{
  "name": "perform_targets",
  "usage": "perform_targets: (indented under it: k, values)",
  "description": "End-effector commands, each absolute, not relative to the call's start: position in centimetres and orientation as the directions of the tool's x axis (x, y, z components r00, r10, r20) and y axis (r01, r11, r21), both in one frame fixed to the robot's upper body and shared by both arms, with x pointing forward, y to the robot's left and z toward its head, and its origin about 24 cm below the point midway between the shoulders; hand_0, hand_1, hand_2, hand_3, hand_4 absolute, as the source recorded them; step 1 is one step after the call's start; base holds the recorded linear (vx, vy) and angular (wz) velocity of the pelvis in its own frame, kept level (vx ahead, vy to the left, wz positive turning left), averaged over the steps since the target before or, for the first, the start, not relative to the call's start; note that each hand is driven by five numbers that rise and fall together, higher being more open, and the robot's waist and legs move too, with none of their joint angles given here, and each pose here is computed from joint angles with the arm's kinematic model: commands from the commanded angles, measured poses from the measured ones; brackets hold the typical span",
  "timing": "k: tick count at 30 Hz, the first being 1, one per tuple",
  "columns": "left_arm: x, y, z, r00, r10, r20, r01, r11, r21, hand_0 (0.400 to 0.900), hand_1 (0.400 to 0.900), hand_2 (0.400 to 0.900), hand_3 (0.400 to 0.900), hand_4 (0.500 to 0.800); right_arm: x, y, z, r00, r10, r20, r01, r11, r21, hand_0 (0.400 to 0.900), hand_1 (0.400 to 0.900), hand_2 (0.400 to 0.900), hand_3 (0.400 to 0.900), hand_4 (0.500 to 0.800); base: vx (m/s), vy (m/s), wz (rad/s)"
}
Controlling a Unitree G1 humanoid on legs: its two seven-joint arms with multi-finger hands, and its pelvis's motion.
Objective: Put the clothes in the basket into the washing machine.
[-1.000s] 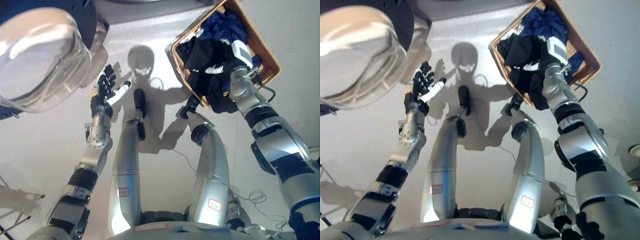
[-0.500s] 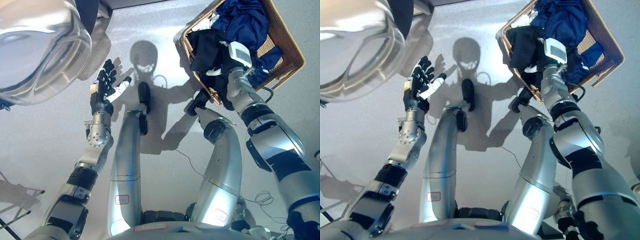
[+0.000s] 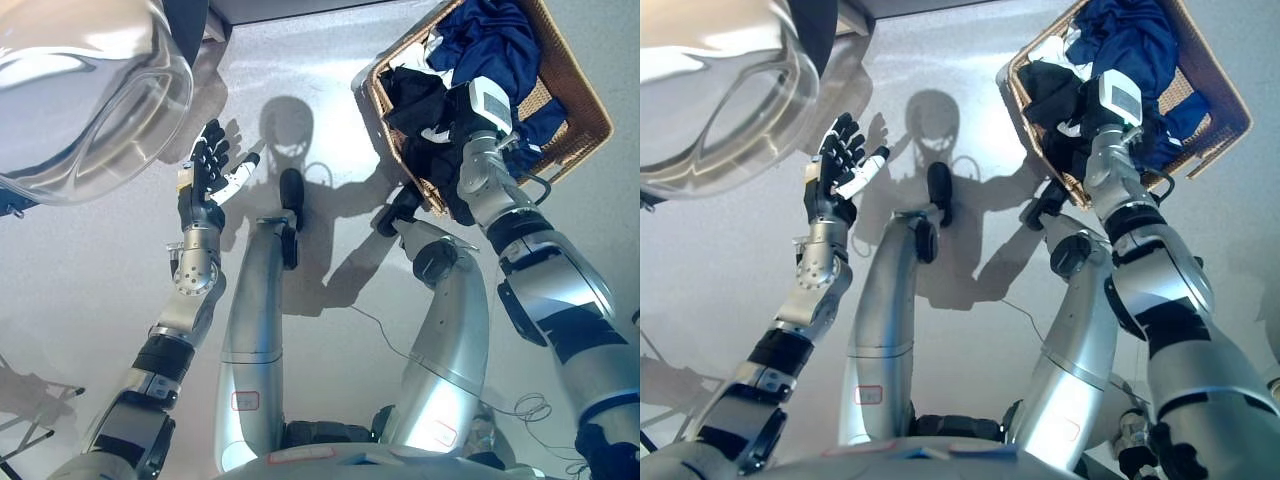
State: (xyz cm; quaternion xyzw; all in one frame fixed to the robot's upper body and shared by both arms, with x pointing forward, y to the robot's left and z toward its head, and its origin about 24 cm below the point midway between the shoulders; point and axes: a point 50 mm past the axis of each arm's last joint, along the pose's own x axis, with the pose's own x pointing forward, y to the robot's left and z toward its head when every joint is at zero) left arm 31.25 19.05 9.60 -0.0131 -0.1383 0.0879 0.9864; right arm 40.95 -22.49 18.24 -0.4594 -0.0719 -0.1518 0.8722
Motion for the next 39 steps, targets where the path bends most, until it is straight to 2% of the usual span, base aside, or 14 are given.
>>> perform_targets:
  k: [1, 3, 6, 9, 11, 13, 15, 16, 17, 19, 23, 27, 33, 39]
  values:
    - [28.6, 20.5, 8.7, 0.914, 0.283, 0.291, -0.256, 0.958, -0.127, 0.9, 0.9, 0.9, 0.9, 0.8, 39.3, -22.9, 18.2, 0.907, -0.189, 0.376, 0.399, 0.671, -0.625, 0.4, 0.4, 0.4, 0.4, 0.5, 0.024, -0.001, -0.17]
    - [28.4, 21.1, 8.4, 0.908, 0.313, 0.28, -0.288, 0.949, -0.127, 0.9, 0.9, 0.9, 0.9, 0.8, 37.8, -22.6, 18.8, 0.874, -0.179, 0.452, 0.409, 0.772, -0.486, 0.4, 0.4, 0.4, 0.4, 0.5, 0.03, -0.014, -0.11]
    - [28.0, 21.5, 7.8, 0.908, 0.332, 0.256, -0.309, 0.943, -0.126, 0.9, 0.9, 0.9, 0.9, 0.8, 35.5, -24.0, 19.2, 0.817, -0.243, 0.522, 0.438, 0.851, -0.29, 0.4, 0.4, 0.4, 0.4, 0.5, 0.03, -0.015, -0.04]
    - [27.7, 21.9, 7.5, 0.906, 0.348, 0.24, -0.324, 0.936, -0.135, 0.9, 0.9, 0.9, 0.9, 0.8, 33.6, -24.9, 19.5, 0.761, -0.327, 0.56, 0.43, 0.901, -0.058, 0.4, 0.4, 0.4, 0.4, 0.5, 0.02, -0.012, -0.05]
    - [27.7, 22.0, 7.4, 0.907, 0.353, 0.231, -0.328, 0.934, -0.141, 0.9, 0.9, 0.9, 0.9, 0.8, 33.2, -25.0, 19.3, 0.753, -0.353, 0.556, 0.414, 0.91, 0.017, 0.4, 0.4, 0.4, 0.4, 0.5, 0.0, 0.0, 0.0]
    - [27.8, 22.0, 7.2, 0.909, 0.357, 0.216, -0.331, 0.932, -0.148, 0.9, 0.9, 0.9, 0.9, 0.8, 33.0, -24.3, 19.2, 0.761, -0.356, 0.542, 0.328, 0.932, 0.152, 0.4, 0.4, 0.4, 0.4, 0.5, 0.014, -0.003, -0.02]
    - [27.9, 21.6, 7.0, 0.917, 0.346, 0.199, -0.316, 0.934, -0.168, 0.9, 0.9, 0.9, 0.9, 0.8, 33.4, -22.9, 19.2, 0.782, -0.351, 0.515, 0.156, 0.91, 0.384, 0.4, 0.4, 0.4, 0.4, 0.5, 0.0, 0.0, 0.0]
    - [27.8, 21.7, 7.0, 0.917, 0.346, 0.199, -0.317, 0.934, -0.167, 0.9, 0.9, 0.9, 0.9, 0.8, 33.4, -23.0, 19.2, 0.784, -0.348, 0.514, 0.149, 0.91, 0.387, 0.4, 0.4, 0.4, 0.4, 0.5, 0.033, -0.02, 0.05]
    - [27.9, 21.2, 6.6, 0.928, 0.331, 0.171, -0.298, 0.935, -0.192, 0.9, 0.9, 0.9, 0.9, 0.8, 34.1, -21.6, 19.5, 0.797, -0.343, 0.497, 0.026, 0.842, 0.538, 0.4, 0.4, 0.4, 0.4, 0.5, 0.034, -0.018, 0.07]
    - [28.0, 20.9, 6.4, 0.935, 0.32, 0.153, -0.284, 0.934, -0.216, 0.9, 0.9, 0.9, 0.9, 0.8, 35.0, -20.0, 20.5, 0.803, -0.348, 0.484, -0.093, 0.729, 0.678, 0.4, 0.4, 0.4, 0.4, 0.5, 0.05, -0.018, 0.1]
    - [28.4, 20.3, 6.3, 0.947, 0.289, 0.139, -0.252, 0.939, -0.235, 0.9, 0.9, 0.9, 0.9, 0.8, 36.2, -16.7, 24.1, 0.788, -0.301, 0.537, -0.292, 0.585, 0.757, 0.4, 0.4, 0.4, 0.4, 0.5, 0.044, -0.035, 0.16]
    - [28.5, 19.9, 5.9, 0.96, 0.249, 0.125, -0.217, 0.949, -0.227, 0.9, 0.9, 0.9, 0.9, 0.8, 37.2, -14.7, 26.9, 0.784, -0.261, 0.563, -0.364, 0.541, 0.758, 0.4, 0.4, 0.4, 0.4, 0.5, 0.052, -0.058, 0.23]
    - [29.0, 19.7, 6.4, 0.967, 0.205, 0.15, -0.171, 0.961, -0.217, 0.9, 0.9, 0.9, 0.9, 0.8, 39.1, -13.4, 29.9, 0.815, -0.264, 0.516, -0.324, 0.53, 0.784, 0.4, 0.4, 0.4, 0.4, 0.5, 0.044, -0.032, 0.15]
    - [29.7, 18.5, 7.2, 0.974, 0.127, 0.187, -0.092, 0.979, -0.182, 0.9, 0.9, 0.9, 0.9, 0.8, 41.3, -14.0, 31.0, 0.877, -0.297, 0.377, -0.149, 0.578, 0.803, 0.4, 0.4, 0.4, 0.4, 0.5, 0.055, -0.037, 0.21]
